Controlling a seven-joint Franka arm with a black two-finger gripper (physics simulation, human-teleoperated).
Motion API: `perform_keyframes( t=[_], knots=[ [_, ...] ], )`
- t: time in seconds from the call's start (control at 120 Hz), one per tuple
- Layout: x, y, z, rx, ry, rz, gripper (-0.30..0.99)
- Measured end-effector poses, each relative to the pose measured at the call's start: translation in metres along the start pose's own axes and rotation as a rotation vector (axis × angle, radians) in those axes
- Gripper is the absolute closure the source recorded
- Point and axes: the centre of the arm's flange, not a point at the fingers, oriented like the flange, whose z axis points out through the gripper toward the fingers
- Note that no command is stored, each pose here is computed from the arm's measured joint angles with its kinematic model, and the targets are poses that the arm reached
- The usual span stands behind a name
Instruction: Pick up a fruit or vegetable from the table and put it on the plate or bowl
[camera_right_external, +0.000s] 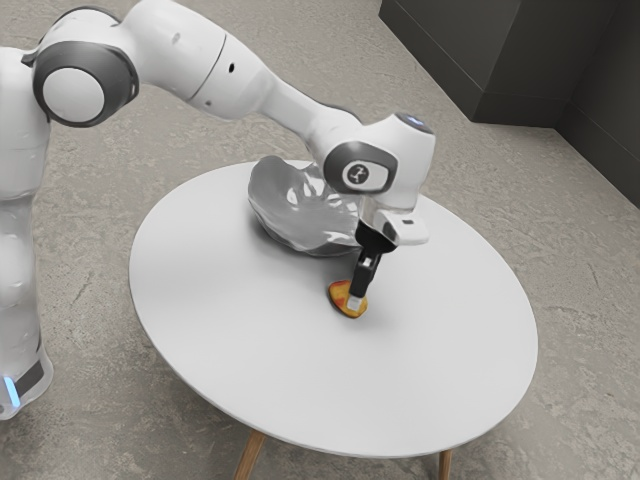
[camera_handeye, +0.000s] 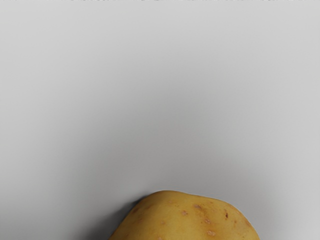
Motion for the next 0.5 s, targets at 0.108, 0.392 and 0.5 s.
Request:
perform_keyframes(
  t=[0.108,0.392,0.5],
  knots=[
    [-0.004,-0.001,0.009,-0.003,-0.016,-0.003,0.01],
    [-0.007,-0.004,0.013,0.001,-0.022,-0.005,0.01],
    [-0.007,-0.005,0.014,0.001,-0.024,-0.005,0.03]
  ],
)
